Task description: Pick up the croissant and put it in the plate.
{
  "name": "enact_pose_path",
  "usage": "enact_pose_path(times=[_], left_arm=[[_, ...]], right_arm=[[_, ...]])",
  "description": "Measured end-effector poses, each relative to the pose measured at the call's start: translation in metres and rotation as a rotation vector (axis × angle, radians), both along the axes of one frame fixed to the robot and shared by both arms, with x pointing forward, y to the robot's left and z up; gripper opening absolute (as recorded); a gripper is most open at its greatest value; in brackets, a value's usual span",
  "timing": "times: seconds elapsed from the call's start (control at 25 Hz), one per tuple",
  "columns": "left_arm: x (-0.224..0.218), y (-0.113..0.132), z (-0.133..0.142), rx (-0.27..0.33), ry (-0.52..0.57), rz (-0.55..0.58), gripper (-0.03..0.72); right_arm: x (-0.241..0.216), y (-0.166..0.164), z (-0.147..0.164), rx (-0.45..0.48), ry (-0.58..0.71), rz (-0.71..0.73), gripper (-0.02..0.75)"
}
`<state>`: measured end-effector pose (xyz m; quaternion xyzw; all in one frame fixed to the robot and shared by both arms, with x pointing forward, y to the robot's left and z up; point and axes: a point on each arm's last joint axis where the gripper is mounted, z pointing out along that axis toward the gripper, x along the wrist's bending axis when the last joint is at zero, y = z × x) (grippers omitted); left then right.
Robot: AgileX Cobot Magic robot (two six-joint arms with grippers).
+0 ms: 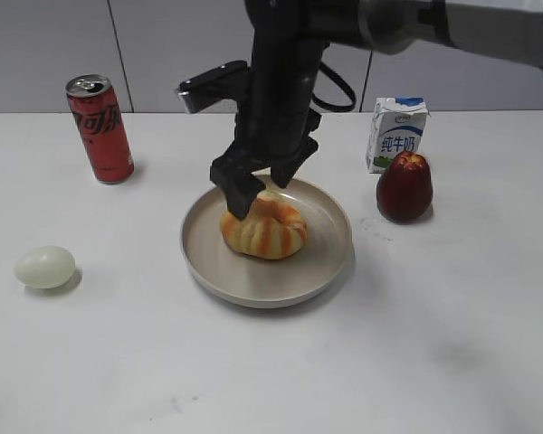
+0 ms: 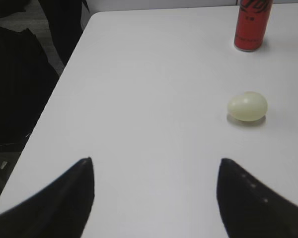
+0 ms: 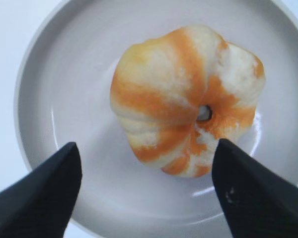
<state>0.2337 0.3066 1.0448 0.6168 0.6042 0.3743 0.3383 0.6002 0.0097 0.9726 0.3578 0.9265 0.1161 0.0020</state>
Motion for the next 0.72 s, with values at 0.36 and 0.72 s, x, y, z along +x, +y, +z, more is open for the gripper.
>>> enact_pose_path(times=[0.36,0.72], left_arm=[[0.000,0.000,0.000,0.000,0.000,0.000,0.586],[0.000,0.000,0.000,0.000,0.000,0.000,0.586]], right_arm=[[0.039,-0.086,0.060,0.078,-0.037,-0.298,0.590],[0.052,-0.206,0.132,0.160,-0.165,-0.611,0.589]])
